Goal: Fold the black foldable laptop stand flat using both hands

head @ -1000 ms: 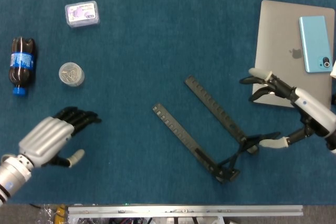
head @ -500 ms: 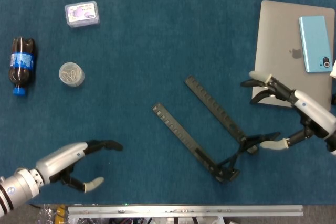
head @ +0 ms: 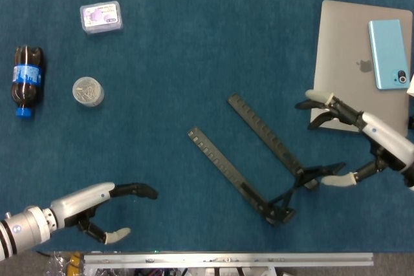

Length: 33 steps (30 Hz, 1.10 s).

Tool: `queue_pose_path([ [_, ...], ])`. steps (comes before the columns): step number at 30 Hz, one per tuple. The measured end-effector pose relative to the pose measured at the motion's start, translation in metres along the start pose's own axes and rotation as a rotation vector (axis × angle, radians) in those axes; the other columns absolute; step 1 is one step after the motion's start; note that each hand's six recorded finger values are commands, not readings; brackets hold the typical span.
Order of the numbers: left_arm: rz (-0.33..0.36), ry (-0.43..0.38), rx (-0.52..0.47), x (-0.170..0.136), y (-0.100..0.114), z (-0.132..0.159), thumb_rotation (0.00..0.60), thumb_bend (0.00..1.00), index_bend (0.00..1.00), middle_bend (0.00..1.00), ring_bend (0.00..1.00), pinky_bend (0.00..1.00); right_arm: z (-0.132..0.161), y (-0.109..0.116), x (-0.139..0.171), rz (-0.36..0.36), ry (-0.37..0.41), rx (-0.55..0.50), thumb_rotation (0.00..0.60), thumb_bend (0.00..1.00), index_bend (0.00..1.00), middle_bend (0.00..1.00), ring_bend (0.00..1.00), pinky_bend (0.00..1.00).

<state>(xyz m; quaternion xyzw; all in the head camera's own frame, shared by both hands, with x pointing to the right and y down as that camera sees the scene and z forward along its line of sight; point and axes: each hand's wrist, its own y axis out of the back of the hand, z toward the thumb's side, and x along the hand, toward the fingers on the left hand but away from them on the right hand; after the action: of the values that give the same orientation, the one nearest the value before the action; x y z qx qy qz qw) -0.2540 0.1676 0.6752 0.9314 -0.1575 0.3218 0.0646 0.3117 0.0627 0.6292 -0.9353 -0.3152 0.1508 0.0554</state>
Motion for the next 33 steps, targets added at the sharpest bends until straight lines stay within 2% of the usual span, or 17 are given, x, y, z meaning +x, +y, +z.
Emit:
queue_pose_path([
  [10,0.009,0.009,-0.003,0.001,0.003,-0.004,0.600,0.41,0.13,0.16,0.14,0.10,-0.020,-0.008,0.005,0.031,-0.073,0.061,0.600,0.04,0.00,0.15,0.11,0.29],
  [17,0.009,0.007,-0.002,-0.001,0.003,-0.005,0.600,0.41,0.13,0.16,0.14,0.10,-0.029,-0.022,-0.002,0.070,-0.101,0.089,0.600,0.04,0.00,0.15,0.11,0.29],
  [20,0.013,0.005,-0.002,-0.003,0.004,-0.005,0.600,0.41,0.13,0.16,0.14,0.10,-0.032,-0.029,-0.007,0.085,-0.109,0.112,0.600,0.10,0.02,0.16,0.11,0.30],
  [23,0.019,0.003,-0.004,-0.005,0.005,-0.005,0.600,0.41,0.13,0.16,0.14,0.10,-0.033,-0.035,-0.012,0.094,-0.116,0.137,0.600,0.16,0.11,0.19,0.12,0.34],
  [26,0.024,0.000,-0.003,-0.008,0.006,-0.006,0.600,0.41,0.13,0.16,0.14,0.10,-0.033,-0.036,-0.019,0.080,-0.116,0.164,0.600,0.22,0.27,0.26,0.17,0.41],
  [30,0.026,-0.006,-0.002,-0.009,0.007,-0.005,0.600,0.41,0.13,0.16,0.14,0.10,-0.032,-0.037,-0.029,0.058,-0.109,0.213,0.600,0.26,0.50,0.39,0.30,0.52],
  [33,0.024,-0.010,0.000,-0.008,0.008,-0.004,0.600,0.41,0.13,0.16,0.14,0.10,-0.030,-0.038,-0.039,0.043,-0.103,0.249,0.600,0.27,0.58,0.49,0.39,0.58],
])
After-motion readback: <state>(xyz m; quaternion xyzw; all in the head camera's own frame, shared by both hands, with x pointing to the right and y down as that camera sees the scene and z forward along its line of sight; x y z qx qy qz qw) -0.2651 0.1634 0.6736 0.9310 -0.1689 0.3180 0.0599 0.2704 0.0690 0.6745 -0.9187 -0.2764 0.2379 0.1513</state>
